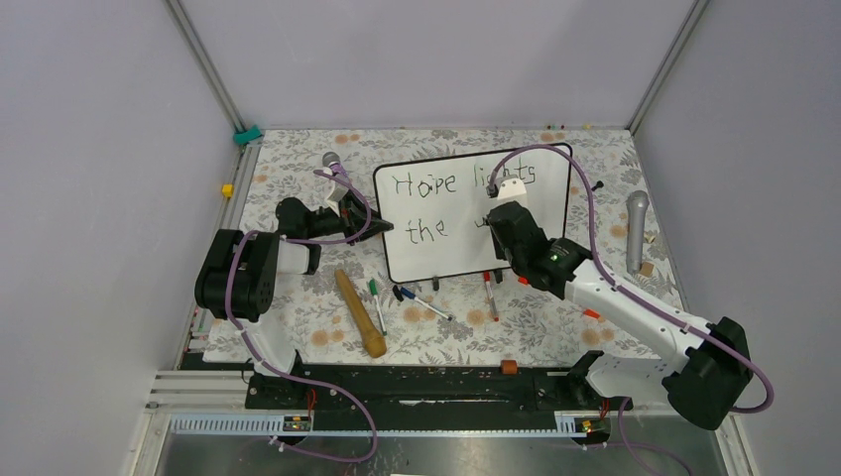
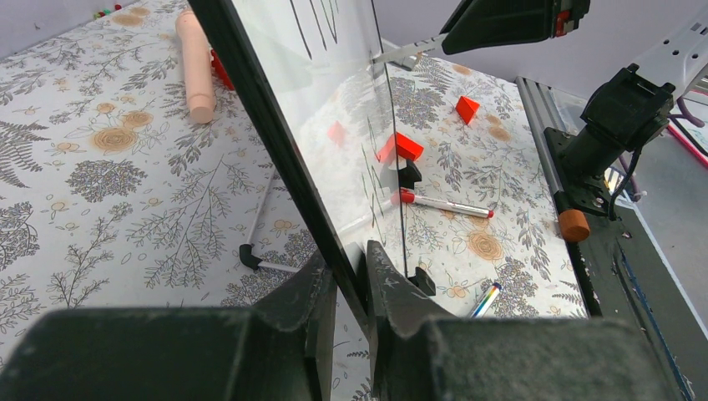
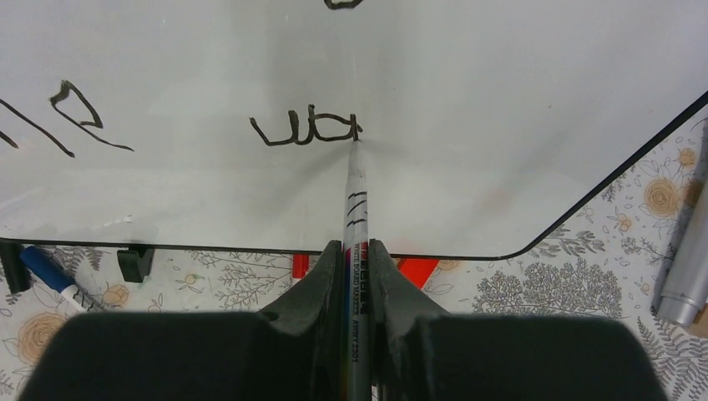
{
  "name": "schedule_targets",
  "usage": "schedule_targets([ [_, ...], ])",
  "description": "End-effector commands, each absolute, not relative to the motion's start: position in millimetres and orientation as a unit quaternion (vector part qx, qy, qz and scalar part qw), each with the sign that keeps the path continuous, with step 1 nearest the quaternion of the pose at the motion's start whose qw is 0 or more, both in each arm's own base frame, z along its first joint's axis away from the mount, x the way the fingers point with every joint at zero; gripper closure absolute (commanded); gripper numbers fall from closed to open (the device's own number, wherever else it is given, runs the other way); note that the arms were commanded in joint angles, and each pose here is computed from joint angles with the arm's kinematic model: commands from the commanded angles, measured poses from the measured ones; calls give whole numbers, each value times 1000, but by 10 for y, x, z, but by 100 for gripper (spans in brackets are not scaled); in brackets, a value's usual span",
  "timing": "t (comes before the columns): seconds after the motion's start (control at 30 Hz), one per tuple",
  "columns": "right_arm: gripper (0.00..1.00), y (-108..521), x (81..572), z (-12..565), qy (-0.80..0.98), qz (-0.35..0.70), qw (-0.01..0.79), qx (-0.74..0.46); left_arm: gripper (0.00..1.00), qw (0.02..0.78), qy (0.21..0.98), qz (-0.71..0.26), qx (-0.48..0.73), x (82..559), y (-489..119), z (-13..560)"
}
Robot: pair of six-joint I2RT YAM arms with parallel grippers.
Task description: Write a sentence on the whiteboard
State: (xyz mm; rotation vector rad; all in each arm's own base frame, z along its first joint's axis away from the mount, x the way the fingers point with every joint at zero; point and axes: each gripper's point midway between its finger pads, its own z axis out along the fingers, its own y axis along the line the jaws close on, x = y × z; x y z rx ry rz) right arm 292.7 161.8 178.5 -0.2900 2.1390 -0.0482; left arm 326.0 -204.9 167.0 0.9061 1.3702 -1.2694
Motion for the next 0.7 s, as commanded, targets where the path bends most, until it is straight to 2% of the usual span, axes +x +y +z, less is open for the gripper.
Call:
schedule_targets([
  [0.0, 100, 1542, 2929, 1746, 875, -24, 473, -100, 100, 565, 510, -475, 441, 3279, -2038, 1777],
  [0.4, 100, 1542, 2855, 2133, 858, 14, 505, -99, 100, 567, 511, -474, 439, 3287, -2035, 1784],
  [0.67, 100, 1474, 2838, 2172, 855, 3, 509, -97, 100, 566, 511, -475, 440, 3285, -2034, 1783],
])
